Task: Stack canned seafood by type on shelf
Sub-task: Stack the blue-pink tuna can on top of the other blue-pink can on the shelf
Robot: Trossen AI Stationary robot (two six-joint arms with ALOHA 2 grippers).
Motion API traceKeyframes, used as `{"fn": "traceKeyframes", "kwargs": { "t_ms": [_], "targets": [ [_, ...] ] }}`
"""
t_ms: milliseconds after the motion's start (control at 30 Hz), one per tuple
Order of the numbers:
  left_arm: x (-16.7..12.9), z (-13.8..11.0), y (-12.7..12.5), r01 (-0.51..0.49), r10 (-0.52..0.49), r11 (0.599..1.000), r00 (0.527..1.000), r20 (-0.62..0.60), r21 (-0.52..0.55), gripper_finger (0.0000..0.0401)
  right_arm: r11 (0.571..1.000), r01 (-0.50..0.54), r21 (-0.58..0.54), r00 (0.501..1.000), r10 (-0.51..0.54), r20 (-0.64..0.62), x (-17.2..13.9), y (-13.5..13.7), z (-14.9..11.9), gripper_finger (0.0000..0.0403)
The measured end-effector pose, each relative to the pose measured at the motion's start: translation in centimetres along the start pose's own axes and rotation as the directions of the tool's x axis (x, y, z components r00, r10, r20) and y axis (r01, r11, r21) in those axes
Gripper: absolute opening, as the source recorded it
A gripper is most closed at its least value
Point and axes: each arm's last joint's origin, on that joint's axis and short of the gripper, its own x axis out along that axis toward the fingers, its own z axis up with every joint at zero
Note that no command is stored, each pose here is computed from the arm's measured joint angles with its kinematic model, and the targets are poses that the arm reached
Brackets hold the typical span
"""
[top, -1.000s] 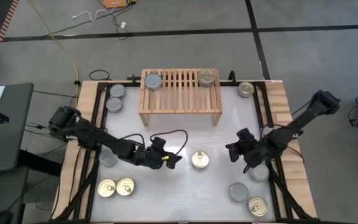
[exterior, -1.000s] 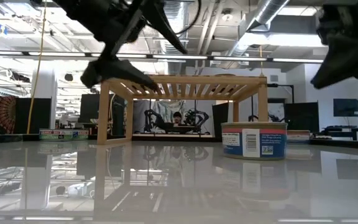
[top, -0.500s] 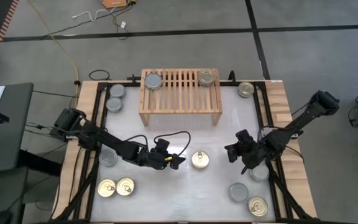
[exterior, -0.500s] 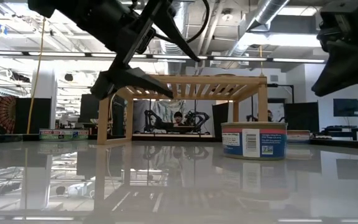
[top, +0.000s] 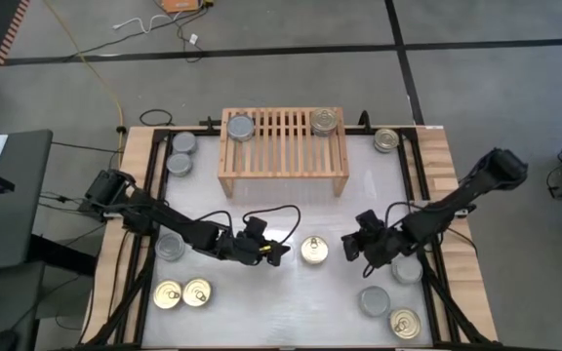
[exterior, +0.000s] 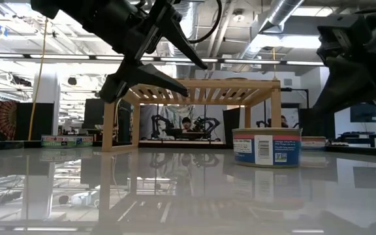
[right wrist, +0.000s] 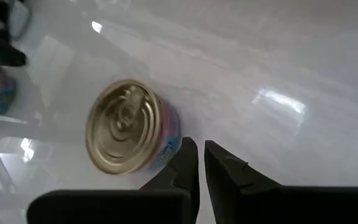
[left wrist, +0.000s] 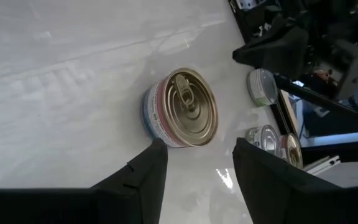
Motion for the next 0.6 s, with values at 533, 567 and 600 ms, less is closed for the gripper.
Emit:
{"fn": "traceKeyframes", "kwargs": {
  "t_ms": [533,567,600],
  "targets": [
    [0.8,1.4,0.4,0.003,0.001,0.996,0.999,-0.048,0.088,0.0173,0.995,-0.098,0.012,0.99,0.099,-0.102,2.2,1.3,1.0,0.0057],
    [0.8,1.4,0.4,0.002,0.002,0.996,0.999,-0.049,0.09,0.0173,0.996,-0.093,0.011,0.991,0.094,-0.1,2.2,1.2,1.1,0.0057],
    [0.8,1.4,0.5,0.001,0.003,0.996,0.999,-0.049,0.09,0.0173,0.996,-0.086,0.011,0.991,0.087,-0.099,2.3,1.1,1.1,0.0057]
  ]
}}
